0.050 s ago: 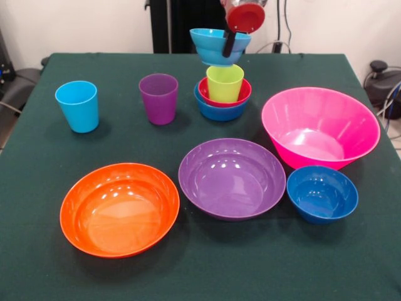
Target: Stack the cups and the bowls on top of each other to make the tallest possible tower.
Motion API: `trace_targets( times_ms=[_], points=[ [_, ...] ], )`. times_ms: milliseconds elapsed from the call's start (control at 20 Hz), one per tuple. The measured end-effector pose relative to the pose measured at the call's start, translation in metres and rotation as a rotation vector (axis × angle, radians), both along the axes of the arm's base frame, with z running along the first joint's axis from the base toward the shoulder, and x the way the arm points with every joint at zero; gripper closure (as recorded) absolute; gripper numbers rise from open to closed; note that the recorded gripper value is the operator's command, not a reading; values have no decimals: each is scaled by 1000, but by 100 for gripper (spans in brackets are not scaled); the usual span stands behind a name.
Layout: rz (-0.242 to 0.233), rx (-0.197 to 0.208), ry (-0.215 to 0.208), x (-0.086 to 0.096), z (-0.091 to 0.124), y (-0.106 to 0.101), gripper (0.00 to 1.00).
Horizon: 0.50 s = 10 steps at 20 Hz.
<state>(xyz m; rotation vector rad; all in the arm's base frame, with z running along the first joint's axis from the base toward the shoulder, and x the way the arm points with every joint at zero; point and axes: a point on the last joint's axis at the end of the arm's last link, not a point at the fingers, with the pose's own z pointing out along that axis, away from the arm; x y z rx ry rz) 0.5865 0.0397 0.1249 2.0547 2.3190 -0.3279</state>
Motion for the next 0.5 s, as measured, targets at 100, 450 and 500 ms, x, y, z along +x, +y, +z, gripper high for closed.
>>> trace_targets(
  times_ms=[100, 450, 500],
  points=[
    [0, -1, 0, 1, -1, 0, 100],
    [3, -2, -2, 4, -2, -1, 100],
    [3, -2, -2, 4, -1, -1, 100]
  ],
)
